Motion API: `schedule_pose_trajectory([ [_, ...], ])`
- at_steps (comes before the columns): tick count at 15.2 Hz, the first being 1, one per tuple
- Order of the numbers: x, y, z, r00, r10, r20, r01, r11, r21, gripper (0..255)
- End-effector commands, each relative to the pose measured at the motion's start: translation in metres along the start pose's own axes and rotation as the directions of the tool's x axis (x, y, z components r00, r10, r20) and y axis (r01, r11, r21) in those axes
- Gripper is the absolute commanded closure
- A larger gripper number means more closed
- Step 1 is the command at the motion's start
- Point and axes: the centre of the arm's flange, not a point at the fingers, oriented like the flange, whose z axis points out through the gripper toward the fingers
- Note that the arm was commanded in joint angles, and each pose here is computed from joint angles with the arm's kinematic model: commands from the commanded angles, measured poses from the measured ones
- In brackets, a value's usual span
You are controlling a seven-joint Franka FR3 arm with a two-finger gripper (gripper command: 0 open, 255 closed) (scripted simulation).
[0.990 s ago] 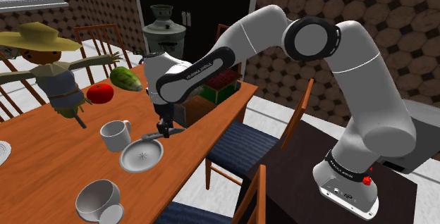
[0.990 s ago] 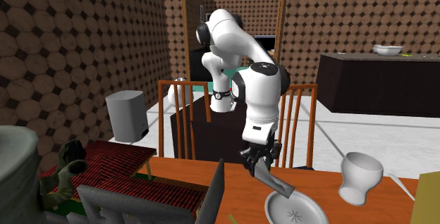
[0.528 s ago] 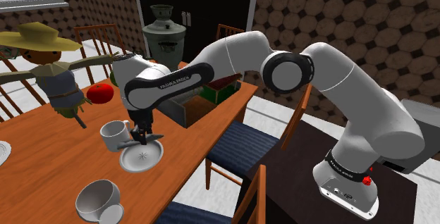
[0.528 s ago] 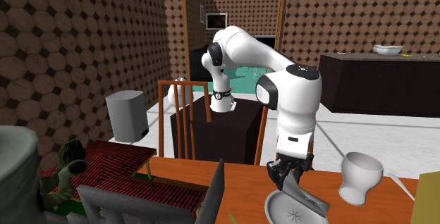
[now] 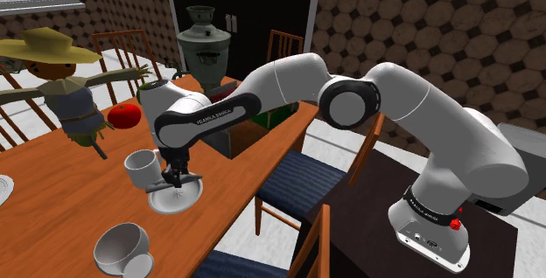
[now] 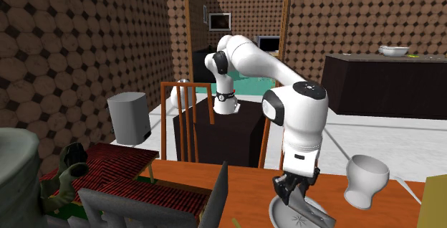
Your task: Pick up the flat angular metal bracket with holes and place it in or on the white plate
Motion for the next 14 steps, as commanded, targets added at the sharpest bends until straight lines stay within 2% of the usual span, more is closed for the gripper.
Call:
schedule_pose_trajectory([
  [1, -0.001, 0.001, 0.011, 1.0, 0.0, 0.0, 0.0, 1.0, 0.0, 255],
  [6, 0.001, 0.003, 0.04, 1.0, 0.0, 0.0, 0.0, 1.0, 0.0, 255],
  [14, 0.001, 0.003, 0.04, 1.0, 0.0, 0.0, 0.0, 1.0, 0.0, 255],
])
